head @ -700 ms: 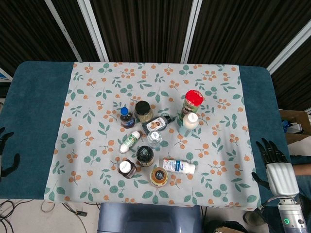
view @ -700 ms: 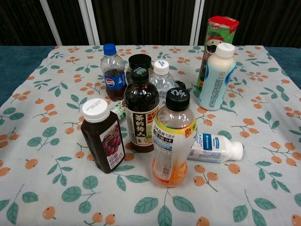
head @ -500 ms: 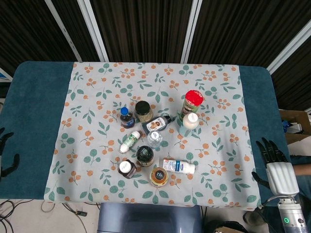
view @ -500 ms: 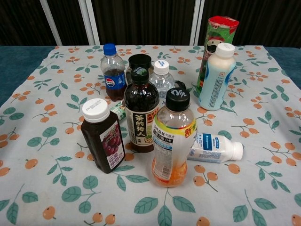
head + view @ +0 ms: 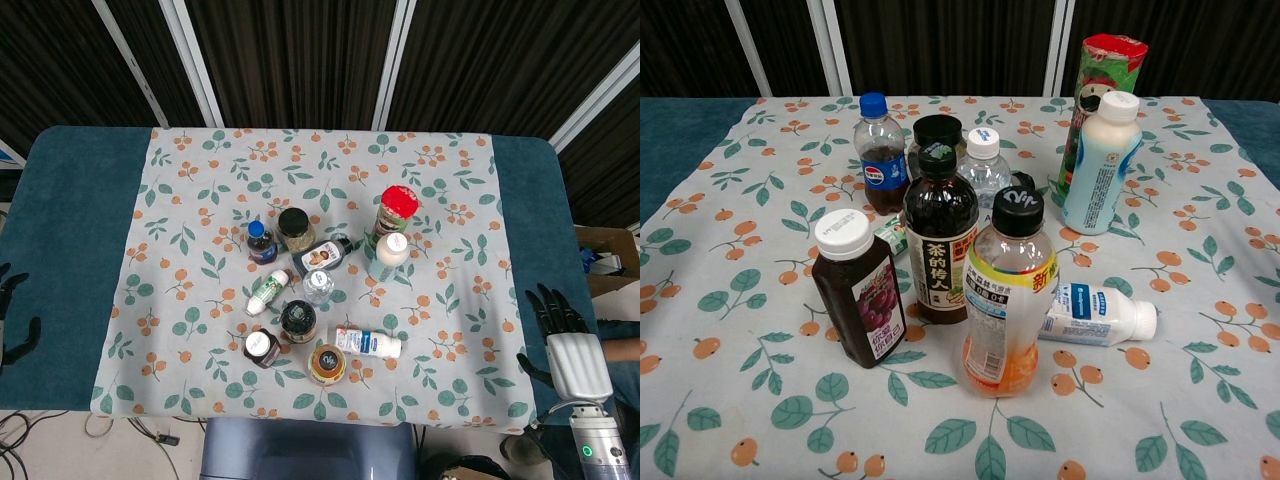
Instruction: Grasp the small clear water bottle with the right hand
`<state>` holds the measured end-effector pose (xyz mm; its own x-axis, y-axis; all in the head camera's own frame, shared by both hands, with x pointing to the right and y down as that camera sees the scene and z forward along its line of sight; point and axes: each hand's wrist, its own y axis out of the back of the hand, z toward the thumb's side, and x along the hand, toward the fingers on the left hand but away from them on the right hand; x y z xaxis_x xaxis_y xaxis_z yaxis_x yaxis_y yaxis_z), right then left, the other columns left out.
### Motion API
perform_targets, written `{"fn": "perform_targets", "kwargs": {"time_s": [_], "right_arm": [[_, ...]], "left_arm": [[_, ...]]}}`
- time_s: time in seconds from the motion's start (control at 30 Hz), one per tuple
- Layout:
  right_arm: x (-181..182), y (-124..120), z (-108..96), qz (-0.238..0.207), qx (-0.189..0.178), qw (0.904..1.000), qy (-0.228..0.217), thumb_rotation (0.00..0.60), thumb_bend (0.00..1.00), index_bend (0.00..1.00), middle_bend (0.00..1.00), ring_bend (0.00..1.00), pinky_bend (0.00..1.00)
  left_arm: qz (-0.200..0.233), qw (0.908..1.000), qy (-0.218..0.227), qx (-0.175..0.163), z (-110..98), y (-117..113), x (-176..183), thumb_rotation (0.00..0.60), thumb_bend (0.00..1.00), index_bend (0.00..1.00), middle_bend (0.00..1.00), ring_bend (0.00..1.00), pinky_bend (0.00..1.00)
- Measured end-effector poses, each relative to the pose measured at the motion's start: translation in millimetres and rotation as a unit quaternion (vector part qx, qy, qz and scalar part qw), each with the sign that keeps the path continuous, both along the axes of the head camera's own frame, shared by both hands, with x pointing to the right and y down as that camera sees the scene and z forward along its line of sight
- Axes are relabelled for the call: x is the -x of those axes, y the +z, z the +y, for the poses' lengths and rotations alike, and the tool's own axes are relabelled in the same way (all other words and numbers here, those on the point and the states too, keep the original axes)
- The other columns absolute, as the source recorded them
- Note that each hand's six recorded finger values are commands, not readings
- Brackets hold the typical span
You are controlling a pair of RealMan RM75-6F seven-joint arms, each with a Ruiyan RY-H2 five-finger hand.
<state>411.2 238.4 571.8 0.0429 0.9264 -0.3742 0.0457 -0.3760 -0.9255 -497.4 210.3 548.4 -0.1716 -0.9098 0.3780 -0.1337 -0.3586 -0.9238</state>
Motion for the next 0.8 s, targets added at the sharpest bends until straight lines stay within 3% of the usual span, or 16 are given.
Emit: {"fn": "perform_targets", "kwargs": {"time_s": [0.2,0.4,0.57,0.8], "right_arm": [[2,1,1,-0.021,0.008,0.9997,0.003,0.6,0.26,0.0,0.01,0.05,0.22],[9,7,3,-0.073,0.032,0.9967,0.01,0.6,0.27,0.0,0.03,0.07,0.22],[24,25,5,-0.138,0.079,0.9873,0.007,0.6,0.26,0.0,0.05,0.08,0.22],[58,46,-12,-0.196,0.122,0.9724,-0.03,0.6,0.27,0.0,0.07,0.1,0.22]], "left_arm": [[0.001,1.0,0.0,-0.001,0,0,0,0.6,0.42,0.16,0.04,0.08,0.02],[0.01,0.9999,-0.01,-0.002,0,0,0,0.6,0.42,0.16,0.04,0.08,0.02],[0.012,0.9998,-0.014,-0.001,-1,0,1,0.6,0.42,0.16,0.04,0.08,0.02],[0.015,0.9997,-0.018,0.0,-1,0,2,0.6,0.42,0.16,0.04,0.08,0.02]]}}
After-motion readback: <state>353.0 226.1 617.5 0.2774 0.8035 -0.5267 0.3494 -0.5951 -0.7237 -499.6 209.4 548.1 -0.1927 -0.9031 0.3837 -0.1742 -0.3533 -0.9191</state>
